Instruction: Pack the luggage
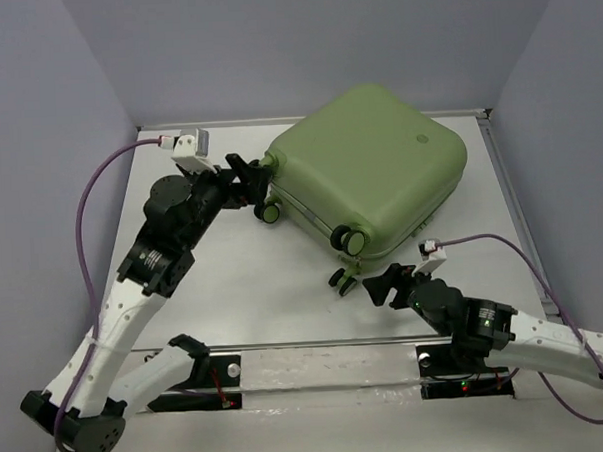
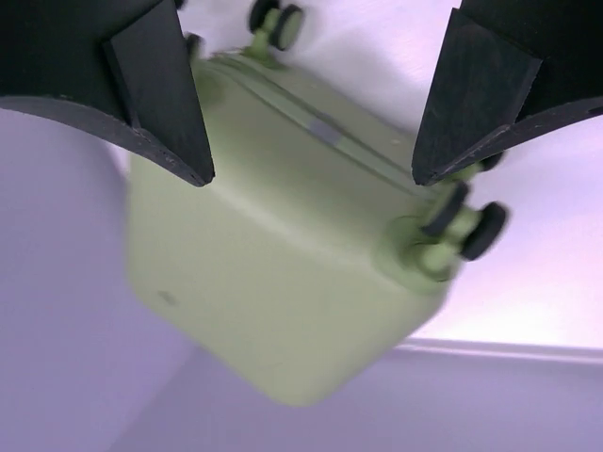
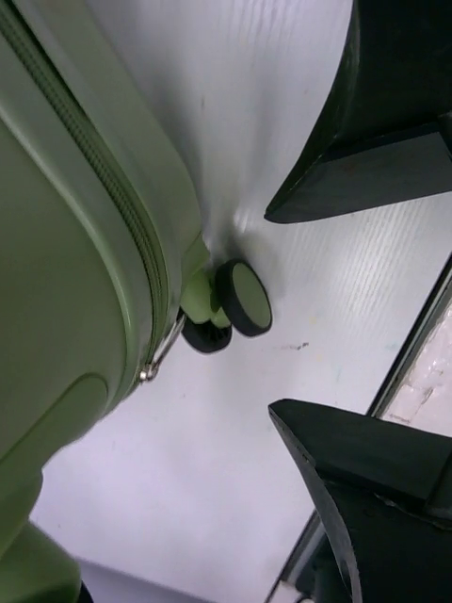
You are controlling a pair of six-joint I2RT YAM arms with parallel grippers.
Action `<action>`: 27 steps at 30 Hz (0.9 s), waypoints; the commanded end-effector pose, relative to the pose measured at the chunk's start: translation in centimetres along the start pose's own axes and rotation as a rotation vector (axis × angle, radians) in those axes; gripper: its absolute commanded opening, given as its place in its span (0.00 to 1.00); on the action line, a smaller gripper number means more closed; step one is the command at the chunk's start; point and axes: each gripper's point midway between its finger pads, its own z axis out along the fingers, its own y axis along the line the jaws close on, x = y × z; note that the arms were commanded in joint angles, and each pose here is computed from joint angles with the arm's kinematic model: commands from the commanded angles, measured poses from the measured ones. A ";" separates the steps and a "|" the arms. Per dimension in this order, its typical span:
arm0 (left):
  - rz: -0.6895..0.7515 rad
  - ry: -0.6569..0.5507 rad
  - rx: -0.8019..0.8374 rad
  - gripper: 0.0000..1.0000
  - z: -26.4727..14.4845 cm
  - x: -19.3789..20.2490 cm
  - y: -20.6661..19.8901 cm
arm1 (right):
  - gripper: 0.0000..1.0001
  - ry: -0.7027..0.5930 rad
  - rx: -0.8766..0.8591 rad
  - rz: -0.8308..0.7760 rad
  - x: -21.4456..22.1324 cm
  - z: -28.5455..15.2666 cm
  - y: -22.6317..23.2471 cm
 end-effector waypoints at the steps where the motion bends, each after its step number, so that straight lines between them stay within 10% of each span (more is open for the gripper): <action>1: 0.067 0.181 -0.221 0.98 4.0 5.2 9.2 | 0.79 -0.023 0.166 -0.057 -1.6 -0.2 -1.8; 16: 0.321 0.292 -0.083 0.99 12.8 4.7 11.2 | 0.84 -0.076 0.180 -0.020 -2.3 -0.4 -3.0; 27: 0.337 0.441 -0.044 0.67 14.3 8.5 12.4 | 0.72 -0.193 0.281 -0.042 -6.8 -0.5 -4.3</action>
